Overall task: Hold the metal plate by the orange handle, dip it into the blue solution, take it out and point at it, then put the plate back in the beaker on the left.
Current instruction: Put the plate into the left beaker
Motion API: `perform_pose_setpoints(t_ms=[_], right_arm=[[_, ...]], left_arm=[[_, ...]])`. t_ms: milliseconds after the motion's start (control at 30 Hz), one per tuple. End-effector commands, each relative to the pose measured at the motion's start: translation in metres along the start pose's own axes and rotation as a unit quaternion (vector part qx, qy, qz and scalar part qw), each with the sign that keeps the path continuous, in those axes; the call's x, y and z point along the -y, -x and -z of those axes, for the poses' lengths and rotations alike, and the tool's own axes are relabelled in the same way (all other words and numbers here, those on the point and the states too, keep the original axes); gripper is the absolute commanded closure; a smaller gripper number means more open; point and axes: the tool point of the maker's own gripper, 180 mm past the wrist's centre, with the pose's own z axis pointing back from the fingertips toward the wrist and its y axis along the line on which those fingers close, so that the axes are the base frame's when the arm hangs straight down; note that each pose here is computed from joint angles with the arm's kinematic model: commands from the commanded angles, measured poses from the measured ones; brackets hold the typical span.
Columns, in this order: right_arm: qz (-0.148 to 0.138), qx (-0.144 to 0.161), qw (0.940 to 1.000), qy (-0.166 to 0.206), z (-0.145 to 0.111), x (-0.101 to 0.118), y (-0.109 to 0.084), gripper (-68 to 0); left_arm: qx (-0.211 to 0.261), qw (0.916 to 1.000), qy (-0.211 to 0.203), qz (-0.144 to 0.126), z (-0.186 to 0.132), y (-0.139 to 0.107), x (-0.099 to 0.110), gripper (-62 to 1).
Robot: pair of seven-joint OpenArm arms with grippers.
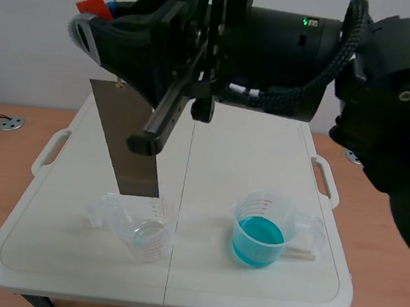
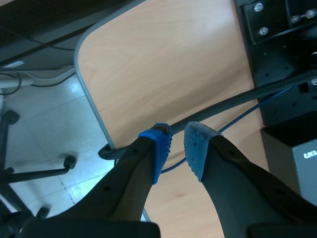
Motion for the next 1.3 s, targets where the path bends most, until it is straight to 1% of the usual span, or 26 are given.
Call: perform_pose_setpoints(t_ms=[0,100,200,367,433,467,600,833,1267], right_arm=[[-0.008,0.017,0.9998,-0.006,0.003,0.0,-0.01,-1.1],[-0.005,0.019,0.9998,-0.007,0.006,-0.001,-0.01,-1.1],[-0.004,0.019,0.9998,-0.008,0.009,-0.001,-0.01,-1.1],[-0.006,0.013,0.9998,-0.011,0.016,0.001,-0.005,-1.1],[-0.004,0.014,0.9999,-0.01,0.019,0.005,-0.004,-1.1],[-0.002,0.014,0.9999,-0.008,0.02,0.007,-0.003,-1.1],[0.006,0.013,0.9999,-0.008,0.025,0.009,0.001,-1.1],[0.014,0.0,0.9999,-0.006,0.029,0.013,0.012,-1.1],[0.02,-0.005,0.9998,-0.006,0.03,0.013,0.018,-1.1]], left_arm=[[0.0,0.9999,0.007,0.007,-0.002,0.002,0.004,-11.5],[0.0,0.9996,0.02,0.019,-0.002,0.002,0.008,-11.5],[0.001,0.9994,0.021,0.027,-0.002,0.001,0.009,-11.5],[0.012,0.9993,0.023,0.026,-0.002,-0.003,0.01,-11.1],[0.012,0.9993,0.025,0.025,-0.003,-0.003,0.01,-4.8],[0.012,0.9993,0.025,0.025,-0.003,-0.003,0.01,-2.9],[0.011,0.9992,0.031,0.024,-0.003,-0.002,0.012,-3.1],[0.009,0.9992,0.032,0.023,-0.003,-0.001,0.013,-3.1],[0.009,0.9992,0.032,0.023,-0.003,-0.001,0.013,-3.1]])
